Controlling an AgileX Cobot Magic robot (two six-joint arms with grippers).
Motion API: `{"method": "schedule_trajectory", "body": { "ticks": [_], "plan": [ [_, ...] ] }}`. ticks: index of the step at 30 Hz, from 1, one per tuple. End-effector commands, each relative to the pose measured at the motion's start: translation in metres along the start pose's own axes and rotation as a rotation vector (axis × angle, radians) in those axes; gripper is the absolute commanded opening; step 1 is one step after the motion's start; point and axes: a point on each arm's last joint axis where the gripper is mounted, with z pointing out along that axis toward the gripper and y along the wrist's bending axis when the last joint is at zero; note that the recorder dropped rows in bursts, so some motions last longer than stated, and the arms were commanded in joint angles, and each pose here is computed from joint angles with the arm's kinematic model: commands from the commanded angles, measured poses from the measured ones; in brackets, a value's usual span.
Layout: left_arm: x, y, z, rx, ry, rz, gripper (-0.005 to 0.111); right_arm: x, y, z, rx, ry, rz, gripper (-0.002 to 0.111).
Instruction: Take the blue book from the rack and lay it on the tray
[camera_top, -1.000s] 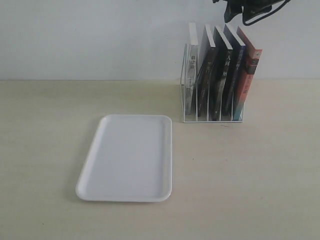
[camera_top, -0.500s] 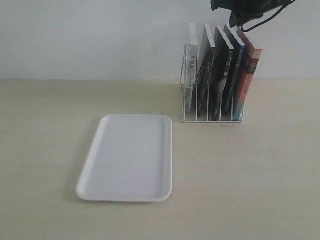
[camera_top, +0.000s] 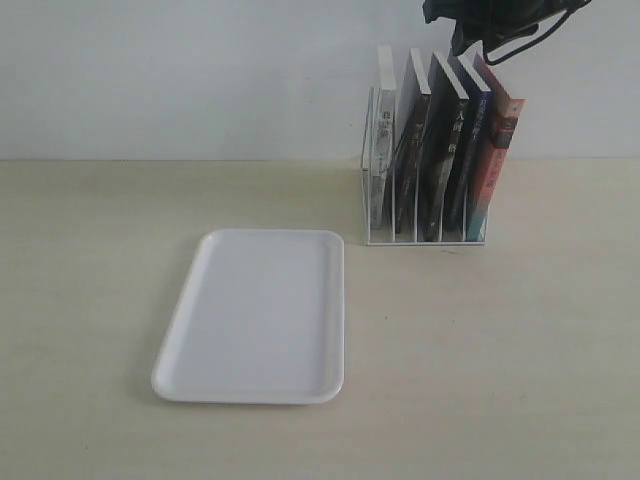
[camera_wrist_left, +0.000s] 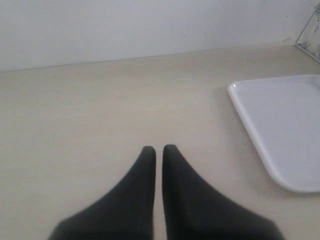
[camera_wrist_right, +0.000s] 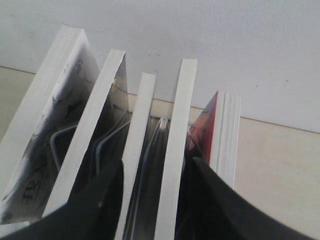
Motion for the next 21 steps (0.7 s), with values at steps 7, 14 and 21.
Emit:
{"method": "schedule_trajectory", "body": {
  "ticks": [7,14,21],
  "plan": [
    [-0.0026,0.0003,-0.0006,-0.003,-0.022,0.001,0.005,-0.0028,-0.0016,-0.0029,0.012,-0.021,-0.011,0.029],
    [-0.0026,0.0003,-0.0006,-0.003,-0.022,0.001,0.005,-0.0025,-0.002,-0.0018,0.015,-0.02,-0.015,0.028],
    [-0.0026,0.0003,-0.0006,-0.003,-0.022,0.001,0.005,-0.0031,-0.003,-0.0019,0.017,-0.026,-0.016,0.032]
  ]
}}
